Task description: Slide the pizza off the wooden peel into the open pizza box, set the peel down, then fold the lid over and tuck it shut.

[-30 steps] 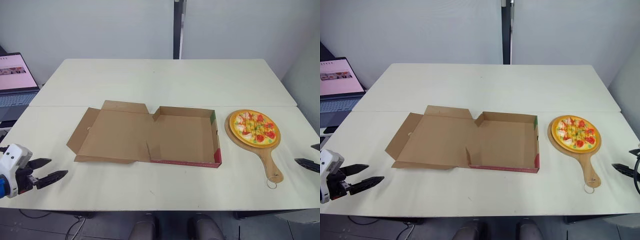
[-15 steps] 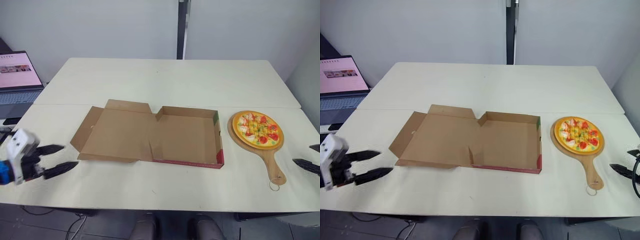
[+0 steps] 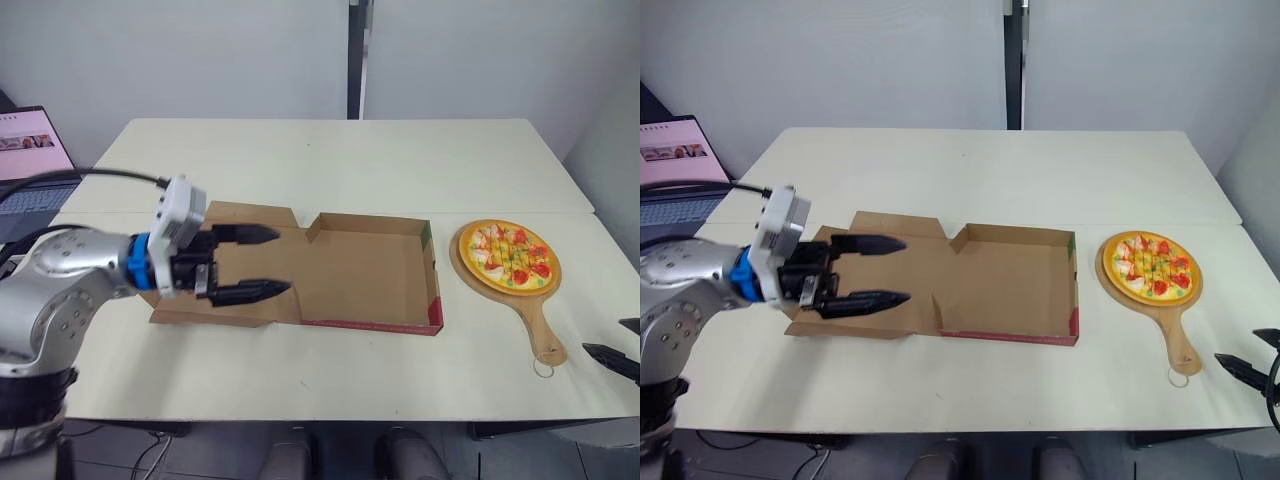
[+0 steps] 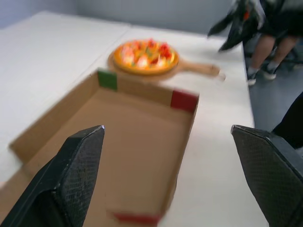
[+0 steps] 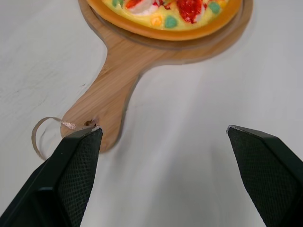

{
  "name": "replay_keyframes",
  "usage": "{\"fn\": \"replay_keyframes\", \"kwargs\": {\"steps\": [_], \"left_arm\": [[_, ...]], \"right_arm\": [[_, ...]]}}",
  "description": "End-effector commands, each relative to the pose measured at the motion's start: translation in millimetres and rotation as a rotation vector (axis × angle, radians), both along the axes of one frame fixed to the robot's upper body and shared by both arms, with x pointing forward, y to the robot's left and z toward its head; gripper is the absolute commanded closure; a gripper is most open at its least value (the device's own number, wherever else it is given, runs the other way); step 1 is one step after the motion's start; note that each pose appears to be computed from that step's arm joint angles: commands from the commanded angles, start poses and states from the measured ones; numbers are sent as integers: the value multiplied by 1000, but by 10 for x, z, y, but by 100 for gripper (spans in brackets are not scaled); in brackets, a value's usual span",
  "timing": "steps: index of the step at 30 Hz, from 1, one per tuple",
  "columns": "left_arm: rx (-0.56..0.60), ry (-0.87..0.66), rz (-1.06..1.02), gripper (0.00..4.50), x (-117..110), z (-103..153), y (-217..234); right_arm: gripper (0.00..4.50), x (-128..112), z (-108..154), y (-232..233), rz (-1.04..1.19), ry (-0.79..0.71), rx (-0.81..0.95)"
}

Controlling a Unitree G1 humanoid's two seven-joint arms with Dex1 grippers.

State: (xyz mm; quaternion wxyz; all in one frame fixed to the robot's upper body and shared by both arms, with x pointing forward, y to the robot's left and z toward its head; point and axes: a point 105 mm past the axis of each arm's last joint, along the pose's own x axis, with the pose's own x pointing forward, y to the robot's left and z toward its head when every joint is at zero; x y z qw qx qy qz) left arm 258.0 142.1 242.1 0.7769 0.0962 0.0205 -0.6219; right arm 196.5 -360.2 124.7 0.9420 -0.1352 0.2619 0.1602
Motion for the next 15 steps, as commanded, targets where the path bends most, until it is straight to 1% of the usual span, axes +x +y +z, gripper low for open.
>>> {"fn": "replay_keyframes", "kwargs": {"steps": [1,4,9,15], "left_arm": [[-25,-7,-74,5,-77,124,-123],[-28,-7,-131,5,-87,172,-203],[15,-24,-189,5,-87,137,-255],[23,-36,-229,5,-79,139,-298]], "right_arm": [[0,-32,103,49,-15,-46,-1],[0,-52,93,68,-28,-51,8],[0,-33,137,71,-46,-66,10],[0,9,184,118,-76,-90,16]]}}
